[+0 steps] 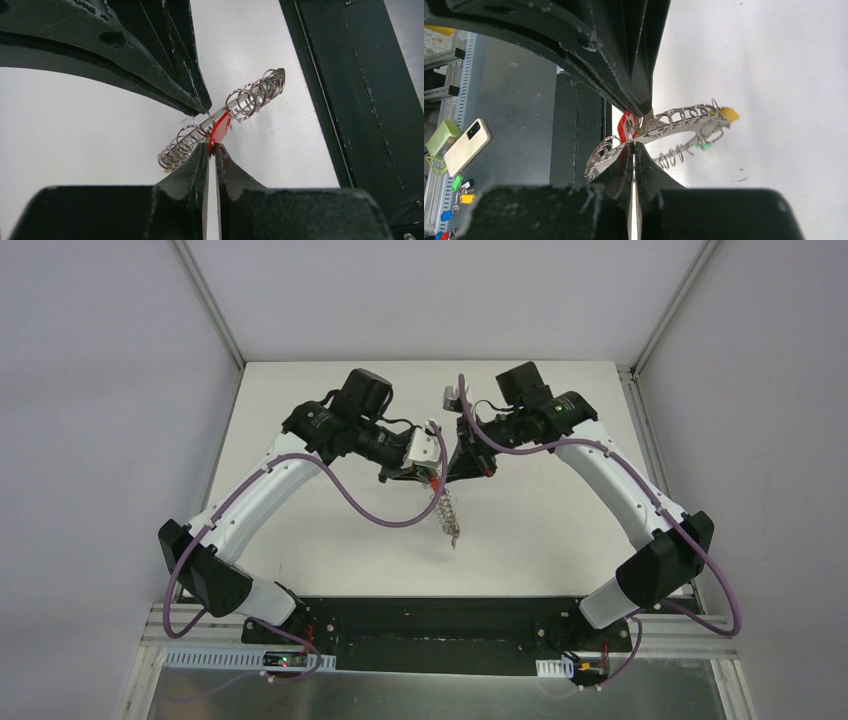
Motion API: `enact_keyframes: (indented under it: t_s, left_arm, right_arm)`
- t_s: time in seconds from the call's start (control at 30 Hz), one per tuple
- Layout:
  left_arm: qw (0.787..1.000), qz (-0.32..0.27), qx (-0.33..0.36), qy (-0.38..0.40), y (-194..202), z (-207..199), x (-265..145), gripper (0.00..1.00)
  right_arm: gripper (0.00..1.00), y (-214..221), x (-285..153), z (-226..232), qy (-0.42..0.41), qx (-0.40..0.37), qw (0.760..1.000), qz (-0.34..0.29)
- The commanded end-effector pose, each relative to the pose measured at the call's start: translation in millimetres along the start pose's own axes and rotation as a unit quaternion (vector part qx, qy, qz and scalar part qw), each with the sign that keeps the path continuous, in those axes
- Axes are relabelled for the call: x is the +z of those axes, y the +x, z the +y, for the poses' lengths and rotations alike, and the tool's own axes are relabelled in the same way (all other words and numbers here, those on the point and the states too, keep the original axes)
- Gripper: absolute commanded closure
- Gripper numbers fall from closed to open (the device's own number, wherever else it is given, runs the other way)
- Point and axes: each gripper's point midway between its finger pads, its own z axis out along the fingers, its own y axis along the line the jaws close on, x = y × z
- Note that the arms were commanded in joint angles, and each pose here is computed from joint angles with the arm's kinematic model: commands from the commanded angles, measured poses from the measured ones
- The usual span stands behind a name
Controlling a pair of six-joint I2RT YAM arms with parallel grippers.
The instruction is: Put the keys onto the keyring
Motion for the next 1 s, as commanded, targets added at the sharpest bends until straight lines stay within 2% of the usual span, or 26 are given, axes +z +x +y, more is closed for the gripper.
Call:
enact_keyframes:
  t_s: [0.0, 0.07, 0.53, 0.77, 0.97]
  left_arm:
    - [1.000, -0.001, 0.019, 0.006, -6.0, -7.3, -4.2, 0.95]
    - [1.000, 0.003, 0.019, 0.005, -4.7, -7.5, -3.2, 1.00]
    - [0.997, 0.054, 0.058, 0.018, 14.9, -17.5, -1.8, 1.00]
    - [0.991, 0.092, 0.097, 0.017, 24.0, -18.2, -12.0, 0.82]
    - [0.988, 0.100, 0.114, 0.018, 20.9, -21.4, -20.2, 0.68]
  right_arm:
    - [1.00, -13.2, -6.3, 10.8, -0.016, -0.021, 0.999, -0.027]
    - [1.00, -14.0, -6.5, 9.3, -0.014, -0.018, 0.999, -0.029]
    - [1.00, -10.0, -2.2, 3.8, -0.010, 0.000, 0.999, -0.031]
    - [1.00, -2.9, 0.7, -0.8, -0.005, 0.010, 1.000, -0.026]
    - [1.00, -1.3, 1.8, -3.9, -0.003, 0.017, 1.000, -0.026]
